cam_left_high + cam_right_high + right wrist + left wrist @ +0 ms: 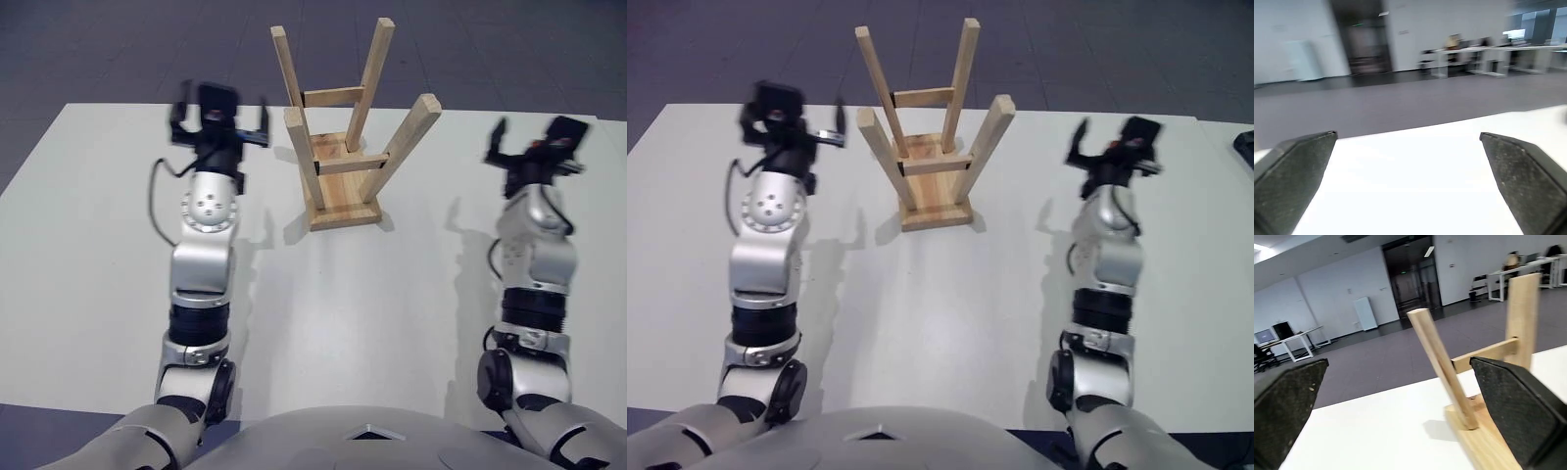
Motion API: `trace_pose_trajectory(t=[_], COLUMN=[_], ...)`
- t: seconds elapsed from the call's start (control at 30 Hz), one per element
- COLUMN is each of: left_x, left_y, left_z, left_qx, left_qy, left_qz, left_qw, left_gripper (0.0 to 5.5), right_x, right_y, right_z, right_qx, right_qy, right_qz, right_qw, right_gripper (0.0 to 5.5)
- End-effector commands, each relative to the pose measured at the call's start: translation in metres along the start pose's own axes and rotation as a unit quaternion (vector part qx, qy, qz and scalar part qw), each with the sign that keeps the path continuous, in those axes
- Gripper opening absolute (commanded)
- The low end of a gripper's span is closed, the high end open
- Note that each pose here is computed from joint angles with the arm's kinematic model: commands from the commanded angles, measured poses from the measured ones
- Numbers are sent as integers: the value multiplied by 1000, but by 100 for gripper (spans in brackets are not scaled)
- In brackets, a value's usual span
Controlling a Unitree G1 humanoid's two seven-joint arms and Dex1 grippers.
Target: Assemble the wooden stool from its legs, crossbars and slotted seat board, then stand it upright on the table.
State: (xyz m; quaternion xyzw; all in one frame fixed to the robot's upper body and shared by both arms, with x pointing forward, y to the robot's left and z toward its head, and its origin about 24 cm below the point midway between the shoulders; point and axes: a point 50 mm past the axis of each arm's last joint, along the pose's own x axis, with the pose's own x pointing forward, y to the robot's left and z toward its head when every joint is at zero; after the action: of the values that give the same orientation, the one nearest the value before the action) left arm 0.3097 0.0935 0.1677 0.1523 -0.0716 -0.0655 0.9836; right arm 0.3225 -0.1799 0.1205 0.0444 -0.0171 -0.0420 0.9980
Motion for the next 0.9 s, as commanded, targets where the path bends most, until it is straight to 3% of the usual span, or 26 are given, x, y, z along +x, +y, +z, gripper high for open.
trace_pose_trajectory(t=[0.03, 0.2, 0.37, 0.47, 0.63, 0.73, 0.8, 0.9], left_x=[15, 30, 15, 0, -1, -9, -14, -18], left_y=[-26, -2, 43, 70, 52, 75, 95, 110], left_z=[-16, -31, -34, -30, 5, 28, 34, 27], left_qx=[28, 57, 10, -7, -52, -53, -55, -43], left_qy=[58, 91, 87, 66, -24, -79, -93, -81], left_qz=[-51, 22, 172, 240, 184, 235, 278, 306], left_qw=[997, 994, 981, 969, 981, 967, 955, 947], left_gripper=[540, 540, 540, 540, 540, 540, 540, 540], right_x=[-25, -25, -13, -8, -27, -59, -68, -68], right_y=[59, 54, 9, -20, 7, 33, 55, 90], right_z=[3, -6, -7, -4, 55, 107, 119, 102], right_qx=[5, -23, -89, -57, 15, 32, 13, -16], right_qy=[-8, 14, 21, 23, -125, -216, -228, -176], right_qz=[139, 100, -53, -141, 78, 256, 335, 415], right_qw=[990, 995, 994, 988, 989, 942, 914, 892], right_gripper=[539, 539, 539, 539, 539, 539, 539, 539])
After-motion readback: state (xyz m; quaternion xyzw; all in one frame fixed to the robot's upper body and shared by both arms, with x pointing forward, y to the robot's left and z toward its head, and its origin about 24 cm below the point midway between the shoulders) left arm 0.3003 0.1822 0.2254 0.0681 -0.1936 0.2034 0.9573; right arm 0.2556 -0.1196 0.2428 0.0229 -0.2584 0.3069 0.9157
